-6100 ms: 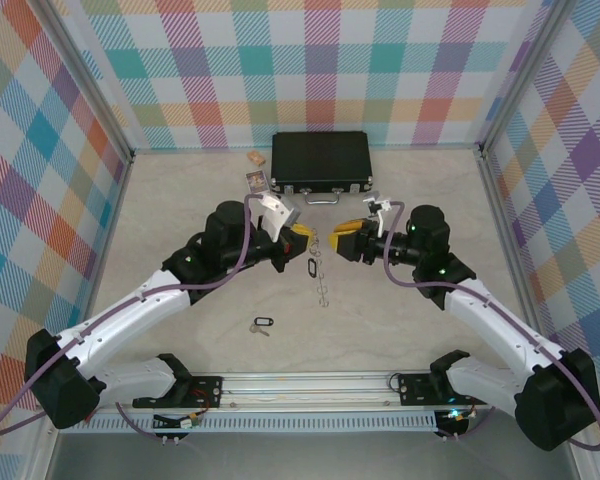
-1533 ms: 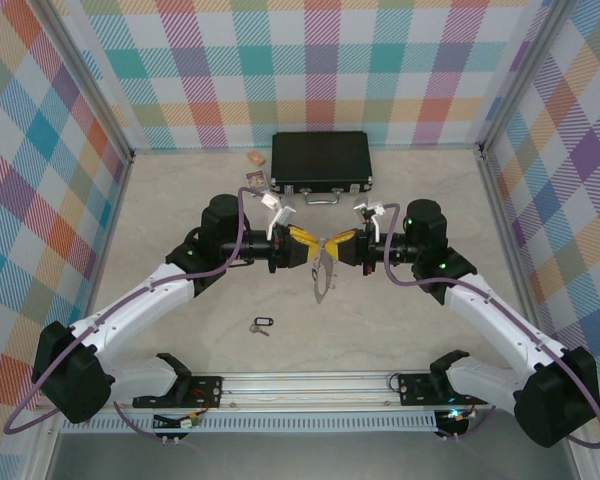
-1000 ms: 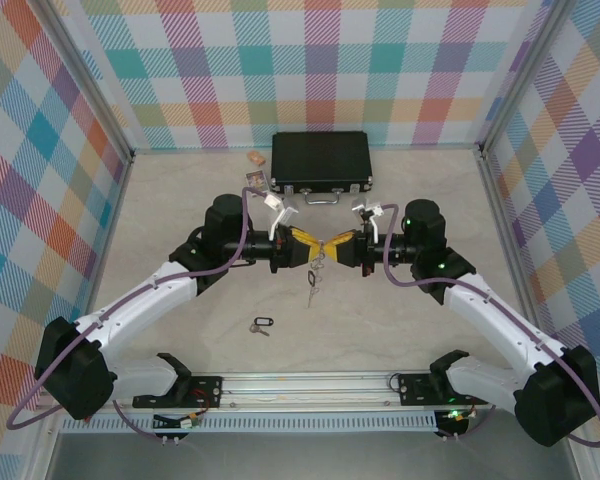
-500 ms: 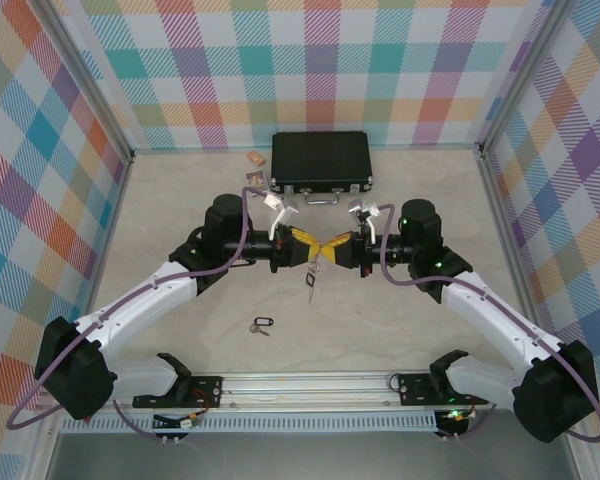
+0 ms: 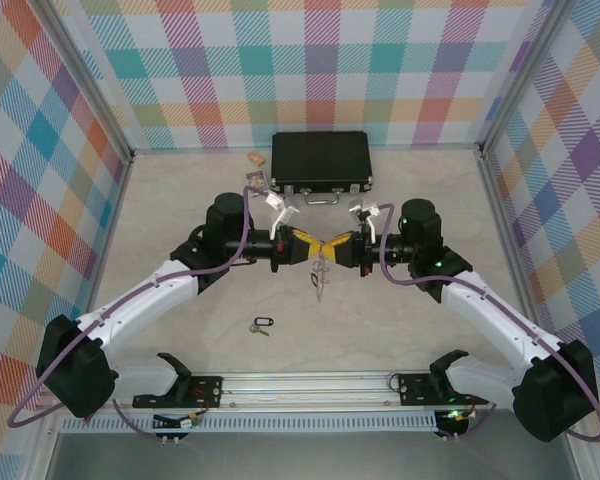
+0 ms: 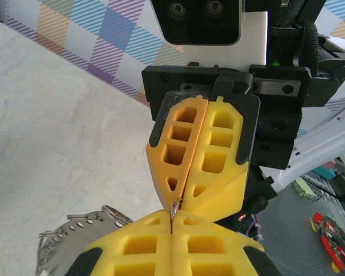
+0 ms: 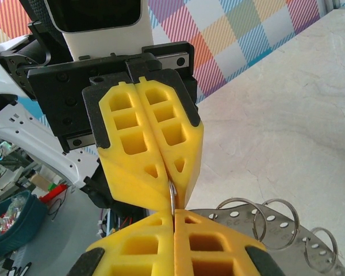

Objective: Put the keys on the keyring

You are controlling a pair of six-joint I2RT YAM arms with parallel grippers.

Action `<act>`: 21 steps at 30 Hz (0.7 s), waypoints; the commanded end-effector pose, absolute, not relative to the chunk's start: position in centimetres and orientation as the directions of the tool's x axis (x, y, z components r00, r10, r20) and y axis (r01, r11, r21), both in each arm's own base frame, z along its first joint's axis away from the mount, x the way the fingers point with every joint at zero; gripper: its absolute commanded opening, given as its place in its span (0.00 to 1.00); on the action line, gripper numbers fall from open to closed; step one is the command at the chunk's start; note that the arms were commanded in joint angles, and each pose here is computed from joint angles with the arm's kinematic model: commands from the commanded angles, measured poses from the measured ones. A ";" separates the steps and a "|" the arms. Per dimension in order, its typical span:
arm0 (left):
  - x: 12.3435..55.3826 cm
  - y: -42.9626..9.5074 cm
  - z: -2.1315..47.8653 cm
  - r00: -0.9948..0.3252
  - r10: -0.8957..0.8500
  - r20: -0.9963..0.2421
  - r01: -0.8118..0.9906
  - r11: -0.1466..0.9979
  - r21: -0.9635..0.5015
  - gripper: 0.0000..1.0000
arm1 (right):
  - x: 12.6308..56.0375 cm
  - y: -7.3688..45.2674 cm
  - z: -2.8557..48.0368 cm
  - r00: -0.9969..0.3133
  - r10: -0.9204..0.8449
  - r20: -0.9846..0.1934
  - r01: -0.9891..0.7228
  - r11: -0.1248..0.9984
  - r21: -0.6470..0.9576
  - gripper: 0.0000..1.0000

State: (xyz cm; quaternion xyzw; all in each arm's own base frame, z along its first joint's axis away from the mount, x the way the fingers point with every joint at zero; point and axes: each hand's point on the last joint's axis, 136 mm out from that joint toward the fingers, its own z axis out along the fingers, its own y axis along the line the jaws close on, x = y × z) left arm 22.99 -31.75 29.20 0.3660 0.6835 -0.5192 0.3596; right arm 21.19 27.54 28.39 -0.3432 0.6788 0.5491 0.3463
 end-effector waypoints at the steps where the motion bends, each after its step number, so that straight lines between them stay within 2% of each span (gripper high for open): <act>1: 23.2 -31.9 30.2 -0.428 0.117 -0.896 0.896 0.185 -0.404 0.00 | 20.5 27.9 30.6 -0.463 -0.076 -0.883 -0.884 0.109 0.454 0.00; 3: 23.3 -31.8 30.2 -0.426 0.116 -0.897 0.896 0.193 -0.400 0.00 | 20.6 27.8 30.6 -0.461 -0.073 -0.885 -0.885 0.118 0.451 0.01; 4: 23.3 -31.7 30.2 -0.422 0.112 -0.900 0.896 0.202 -0.395 0.00 | 20.8 27.7 30.5 -0.464 -0.071 -0.883 -0.882 0.133 0.453 0.23; 5: 23.5 -31.6 30.2 -0.415 0.107 -0.904 0.898 0.211 -0.387 0.00 | 21.0 27.6 30.4 -0.464 -0.067 -0.883 -0.879 0.154 0.451 0.30; 7: 23.6 -31.3 30.5 -0.393 0.088 -0.915 0.902 0.230 -0.365 0.00 | 21.4 27.3 30.2 -0.461 -0.062 -0.885 -0.874 0.202 0.441 0.38; 8: 23.7 -31.1 30.6 -0.382 0.079 -0.921 0.903 0.242 -0.354 0.00 | 21.8 27.0 30.0 -0.461 -0.057 -0.885 -0.867 0.242 0.436 0.48; 13: 24.1 -30.1 31.2 -0.327 0.036 -0.944 0.903 0.307 -0.301 0.00 | 22.7 24.4 29.1 -0.420 0.020 -0.907 -0.817 0.427 0.388 0.78; 15: 24.2 -29.9 31.4 -0.314 0.026 -0.949 0.902 0.320 -0.289 0.00 | 22.7 23.7 28.8 -0.405 0.042 -0.913 -0.803 0.461 0.377 0.83; 21: 25.4 -29.2 31.5 -0.295 -0.010 -0.956 0.874 0.400 -0.274 0.00 | 23.0 23.6 26.9 -0.447 0.020 -0.894 -0.776 0.487 0.399 0.87</act>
